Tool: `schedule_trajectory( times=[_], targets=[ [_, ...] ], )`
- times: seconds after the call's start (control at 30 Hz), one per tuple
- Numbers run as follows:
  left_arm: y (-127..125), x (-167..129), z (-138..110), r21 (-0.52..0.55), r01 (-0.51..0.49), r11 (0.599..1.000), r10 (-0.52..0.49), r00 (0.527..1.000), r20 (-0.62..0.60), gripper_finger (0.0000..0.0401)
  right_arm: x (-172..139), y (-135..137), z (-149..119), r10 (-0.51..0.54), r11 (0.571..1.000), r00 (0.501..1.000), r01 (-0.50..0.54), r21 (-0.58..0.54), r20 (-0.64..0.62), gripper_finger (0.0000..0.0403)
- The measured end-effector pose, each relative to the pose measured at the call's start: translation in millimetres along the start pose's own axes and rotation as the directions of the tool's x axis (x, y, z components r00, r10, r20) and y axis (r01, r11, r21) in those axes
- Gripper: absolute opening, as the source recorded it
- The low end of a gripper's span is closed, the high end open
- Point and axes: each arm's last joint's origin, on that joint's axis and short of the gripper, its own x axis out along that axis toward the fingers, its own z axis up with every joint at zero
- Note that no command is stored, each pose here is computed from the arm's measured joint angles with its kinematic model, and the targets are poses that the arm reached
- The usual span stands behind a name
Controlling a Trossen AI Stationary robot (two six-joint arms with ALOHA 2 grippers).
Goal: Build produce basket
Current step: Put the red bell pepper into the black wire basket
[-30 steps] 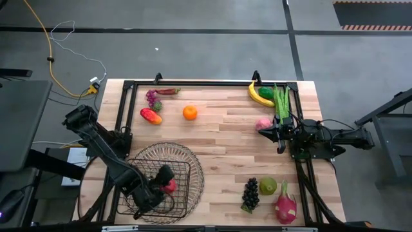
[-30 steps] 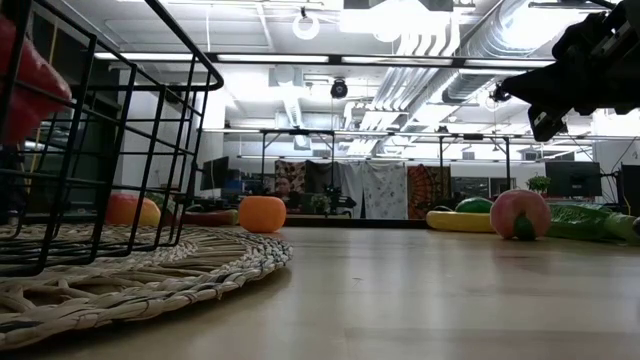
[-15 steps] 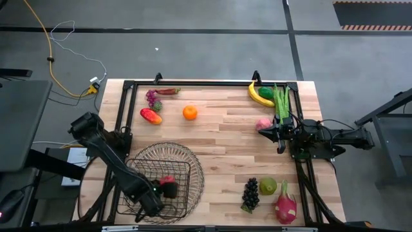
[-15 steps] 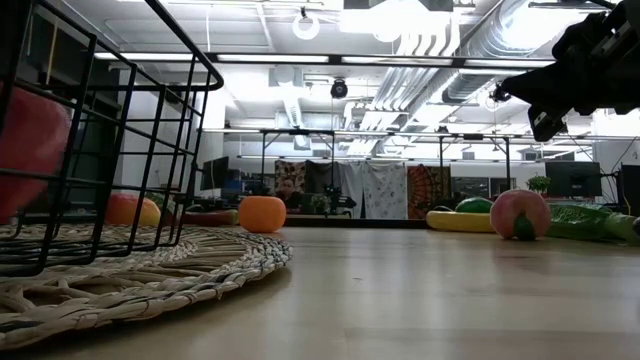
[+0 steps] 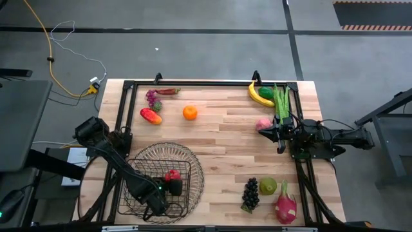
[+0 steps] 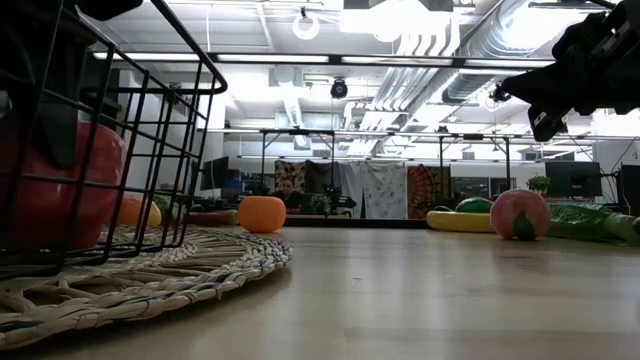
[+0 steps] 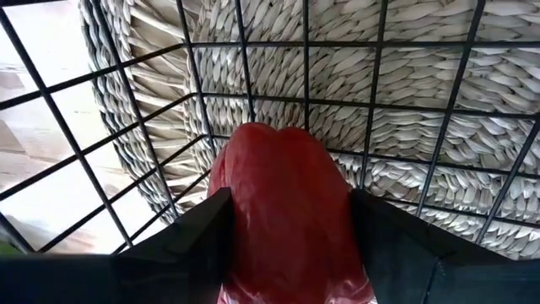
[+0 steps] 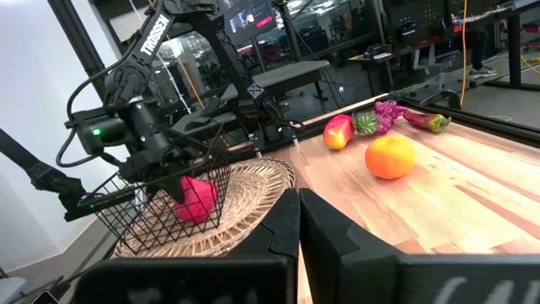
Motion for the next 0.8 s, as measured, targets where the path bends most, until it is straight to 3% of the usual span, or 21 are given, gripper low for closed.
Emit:
schedule_trajectory(
  times=[0.37, 0.53, 0.8],
  targets=[
    [12, 0, 8, -0.187, -0.123, 0.975, 0.134, 0.990, 0.046, 0.0214, 0, 0, 0, 0.001, 1.000, 1.000, -0.001, 0.000, 0.000, 0.0000],
    [12, 0, 7, -0.175, -0.171, 0.970, 0.173, 0.985, -0.006, 0.0214, 0, 0, 0, 0.000, 1.000, 1.000, 0.000, 0.000, 0.000, 0.0000],
    [12, 0, 7, -0.122, -0.169, 0.978, 0.170, 0.986, -0.005, 0.0214, 0, 0, 0, 0.000, 1.000, 1.000, 0.000, 0.000, 0.000, 0.0000]
  ],
)
